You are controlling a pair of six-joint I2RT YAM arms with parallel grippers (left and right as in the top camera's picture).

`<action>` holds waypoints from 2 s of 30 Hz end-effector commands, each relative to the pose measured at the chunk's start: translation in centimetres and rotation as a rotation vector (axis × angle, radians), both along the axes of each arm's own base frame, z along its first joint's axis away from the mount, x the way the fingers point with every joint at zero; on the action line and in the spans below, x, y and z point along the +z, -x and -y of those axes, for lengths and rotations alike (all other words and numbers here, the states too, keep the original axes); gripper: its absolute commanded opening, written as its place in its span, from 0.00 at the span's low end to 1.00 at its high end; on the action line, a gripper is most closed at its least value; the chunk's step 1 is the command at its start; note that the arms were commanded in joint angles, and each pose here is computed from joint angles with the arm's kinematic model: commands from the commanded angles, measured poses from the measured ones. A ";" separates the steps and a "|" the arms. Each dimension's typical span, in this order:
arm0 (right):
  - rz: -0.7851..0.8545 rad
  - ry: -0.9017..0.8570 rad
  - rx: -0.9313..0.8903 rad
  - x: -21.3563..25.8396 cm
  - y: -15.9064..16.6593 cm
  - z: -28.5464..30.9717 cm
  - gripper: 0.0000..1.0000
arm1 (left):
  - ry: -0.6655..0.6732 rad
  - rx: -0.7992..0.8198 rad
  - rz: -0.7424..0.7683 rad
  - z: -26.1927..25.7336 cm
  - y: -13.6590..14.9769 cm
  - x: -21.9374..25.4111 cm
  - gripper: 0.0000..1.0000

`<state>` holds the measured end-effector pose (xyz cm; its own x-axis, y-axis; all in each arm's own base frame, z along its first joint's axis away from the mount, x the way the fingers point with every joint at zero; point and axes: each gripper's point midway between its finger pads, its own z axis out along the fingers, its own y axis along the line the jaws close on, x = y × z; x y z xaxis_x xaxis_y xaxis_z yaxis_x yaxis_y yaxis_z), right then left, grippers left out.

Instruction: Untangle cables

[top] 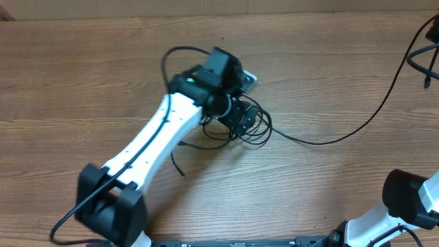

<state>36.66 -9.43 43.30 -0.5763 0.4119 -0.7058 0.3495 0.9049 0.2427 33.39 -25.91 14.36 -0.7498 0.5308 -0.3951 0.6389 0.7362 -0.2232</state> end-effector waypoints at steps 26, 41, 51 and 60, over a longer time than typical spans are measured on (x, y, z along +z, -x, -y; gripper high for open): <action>-0.002 -0.004 0.025 -0.1 -0.2 -0.4 0.04 | -0.134 0.067 -0.018 1.4 -1.6 -6.9 0.17; -0.002 -0.004 0.024 -0.1 -0.2 -0.4 0.04 | -0.126 0.078 -0.019 1.7 -1.6 -6.6 0.04; -0.002 -0.004 0.024 -0.1 -0.2 -0.4 0.04 | -0.052 0.118 0.177 2.4 -4.7 7.8 0.04; -0.006 -0.005 0.024 -0.2 -0.3 -0.4 0.04 | 0.064 0.361 0.720 -3.5 -5.9 30.8 0.04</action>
<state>36.60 -9.17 43.20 -0.5833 0.4133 -0.6992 0.3410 0.9059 0.2510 40.22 -26.46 36.33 -0.5696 0.3641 -0.7368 0.5094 0.8599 0.0312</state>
